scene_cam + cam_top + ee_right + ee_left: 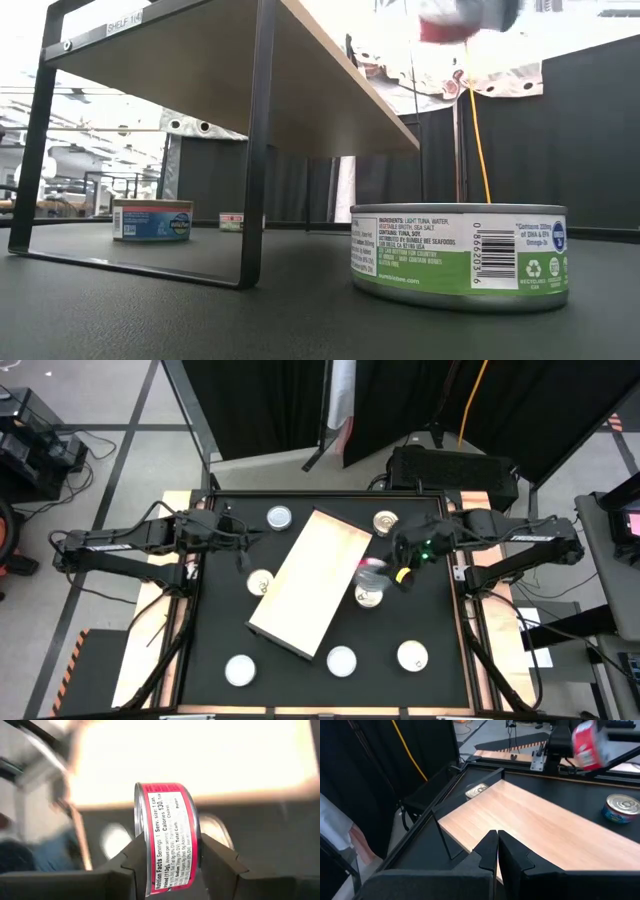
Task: Stack canned seafood by type on shelf
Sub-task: Put the red tuna can on the shelf
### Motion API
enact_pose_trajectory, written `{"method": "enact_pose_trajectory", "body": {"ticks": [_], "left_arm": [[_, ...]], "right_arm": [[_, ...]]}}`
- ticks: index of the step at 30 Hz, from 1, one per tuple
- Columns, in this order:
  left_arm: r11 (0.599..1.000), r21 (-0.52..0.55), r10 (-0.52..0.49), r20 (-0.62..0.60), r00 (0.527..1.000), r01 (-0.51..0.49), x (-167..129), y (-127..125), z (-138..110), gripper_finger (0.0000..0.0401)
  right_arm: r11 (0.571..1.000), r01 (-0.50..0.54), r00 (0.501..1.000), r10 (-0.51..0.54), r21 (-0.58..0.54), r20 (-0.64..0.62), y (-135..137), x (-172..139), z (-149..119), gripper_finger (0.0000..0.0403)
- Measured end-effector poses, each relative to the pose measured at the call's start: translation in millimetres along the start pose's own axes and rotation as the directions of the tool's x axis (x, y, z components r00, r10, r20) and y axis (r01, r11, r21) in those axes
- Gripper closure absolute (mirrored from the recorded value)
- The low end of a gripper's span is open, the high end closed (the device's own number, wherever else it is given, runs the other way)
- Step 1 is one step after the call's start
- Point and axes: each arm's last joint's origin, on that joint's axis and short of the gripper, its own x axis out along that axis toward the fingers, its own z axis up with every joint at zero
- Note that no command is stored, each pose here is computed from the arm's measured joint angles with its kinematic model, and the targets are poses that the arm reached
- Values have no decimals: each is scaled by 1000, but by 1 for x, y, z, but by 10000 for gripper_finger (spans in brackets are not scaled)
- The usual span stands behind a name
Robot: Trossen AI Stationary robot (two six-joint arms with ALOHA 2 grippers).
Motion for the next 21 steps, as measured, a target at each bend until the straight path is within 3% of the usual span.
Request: {"method": "enact_pose_trajectory", "body": {"ticks": [4, 8, 11, 14, 21], "left_arm": [[1000, 13, 0, 6, 1000, 0, 0, 0, 1, 383], [1000, 9, 0, 19, 1000, 0, -1, 0, 2, 383], [1000, 3, 0, 27, 1000, 0, -3, 1, 2, 383], [1000, 1, 0, 31, 1000, 0, -4, 1, 3, 383], [1000, 0, -15, 37, 999, 15, -6, 1, 3, 383]], "right_arm": [[982, -121, 959, 153, -143, 241, 14, -4, 24, 268], [969, -89, 906, 175, -231, 385, 20, -8, 36, 268], [979, -12, 880, 108, -205, 464, 19, -7, 40, 268], [987, 3, 854, 82, -161, 514, 16, 6, 39, 268], [991, -117, 801, 134, -66, 583, -7, 64, 6, 268]]}}
